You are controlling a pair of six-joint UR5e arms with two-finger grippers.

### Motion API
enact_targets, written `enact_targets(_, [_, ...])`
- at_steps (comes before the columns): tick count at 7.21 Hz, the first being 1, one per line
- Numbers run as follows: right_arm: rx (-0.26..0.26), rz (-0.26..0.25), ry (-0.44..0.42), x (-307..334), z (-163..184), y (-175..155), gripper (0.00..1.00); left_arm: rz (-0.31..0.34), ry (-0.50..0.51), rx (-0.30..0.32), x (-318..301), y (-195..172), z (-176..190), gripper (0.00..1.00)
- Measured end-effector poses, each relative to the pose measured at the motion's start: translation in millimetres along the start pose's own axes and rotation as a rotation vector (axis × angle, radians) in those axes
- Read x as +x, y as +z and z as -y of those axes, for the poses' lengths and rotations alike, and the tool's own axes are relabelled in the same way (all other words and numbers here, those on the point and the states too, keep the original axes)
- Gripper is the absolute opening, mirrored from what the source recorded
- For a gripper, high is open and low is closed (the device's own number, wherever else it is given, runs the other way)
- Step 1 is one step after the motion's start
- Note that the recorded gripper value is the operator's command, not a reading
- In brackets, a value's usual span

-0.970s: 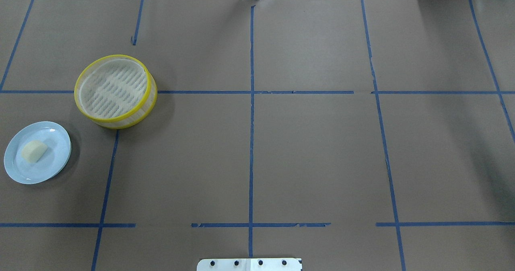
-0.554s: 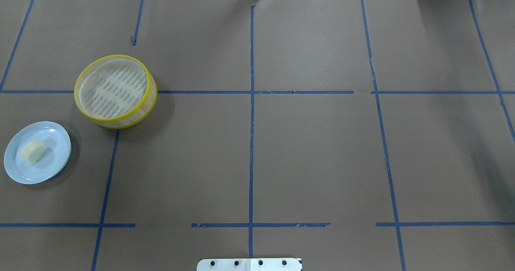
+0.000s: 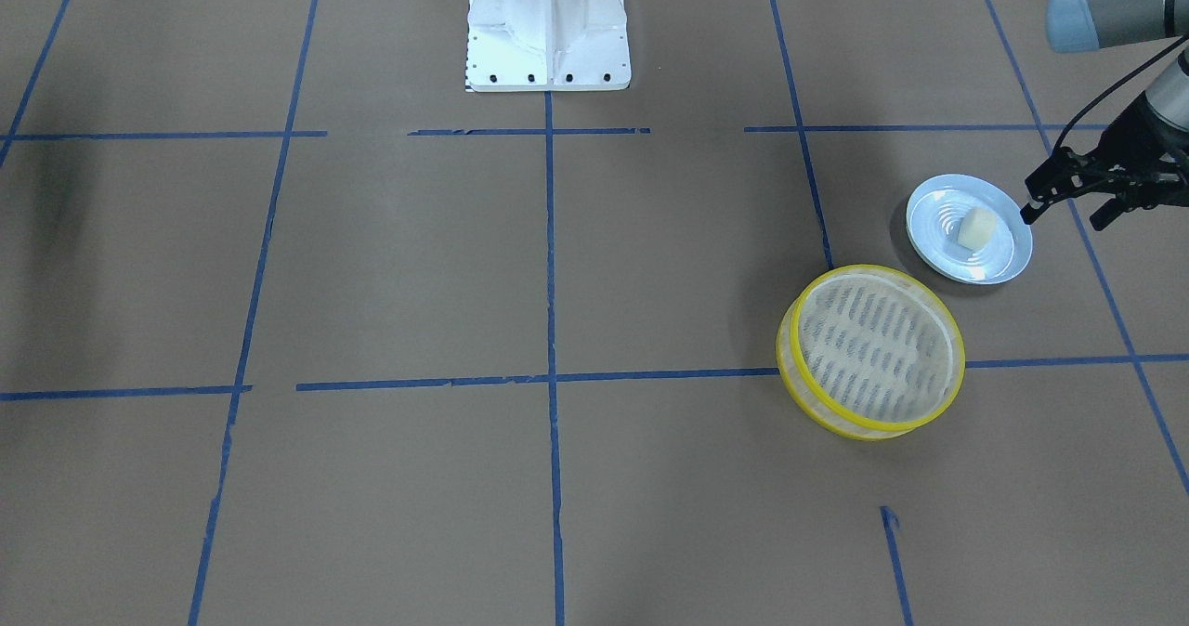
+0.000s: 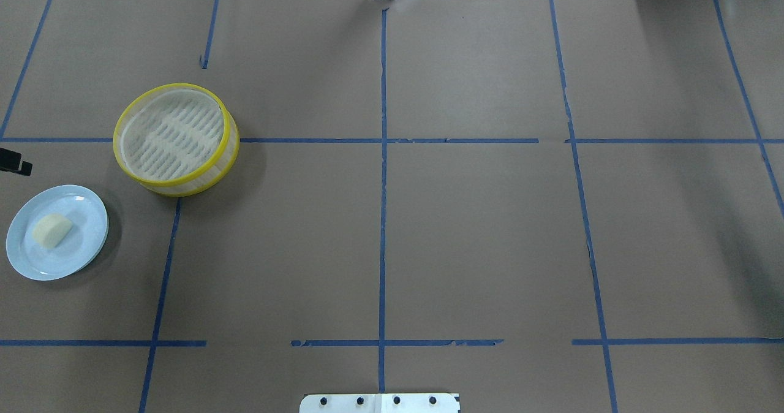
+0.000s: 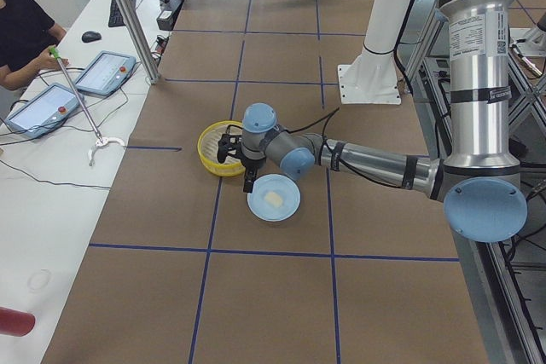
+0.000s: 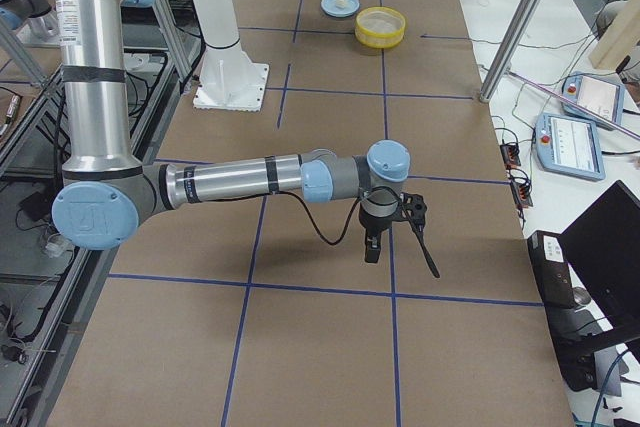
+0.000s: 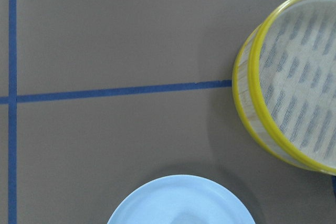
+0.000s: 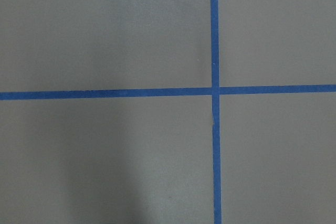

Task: Place bun in steamer
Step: 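Move the left gripper down over the pale bun on the blue plate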

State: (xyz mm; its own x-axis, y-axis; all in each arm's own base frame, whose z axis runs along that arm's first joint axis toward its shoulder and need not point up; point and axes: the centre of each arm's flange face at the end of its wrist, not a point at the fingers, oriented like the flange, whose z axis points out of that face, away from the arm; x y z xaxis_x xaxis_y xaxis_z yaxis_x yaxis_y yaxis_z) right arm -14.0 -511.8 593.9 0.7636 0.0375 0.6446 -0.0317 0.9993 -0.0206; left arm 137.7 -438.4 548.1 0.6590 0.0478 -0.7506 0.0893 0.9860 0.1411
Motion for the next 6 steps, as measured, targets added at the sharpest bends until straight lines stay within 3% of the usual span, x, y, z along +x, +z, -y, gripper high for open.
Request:
enact_targets(3, [0.0,0.0,0.0,0.0,0.0,0.0,1.0,0.064,-0.068,-0.027,2.9,43.3,-31.2,1.0])
enact_targets(6, [0.0,0.0,0.0,0.0,0.0,0.0,1.0,0.025,-0.096,-0.011,-8.2,83.3,-47.4,1.0])
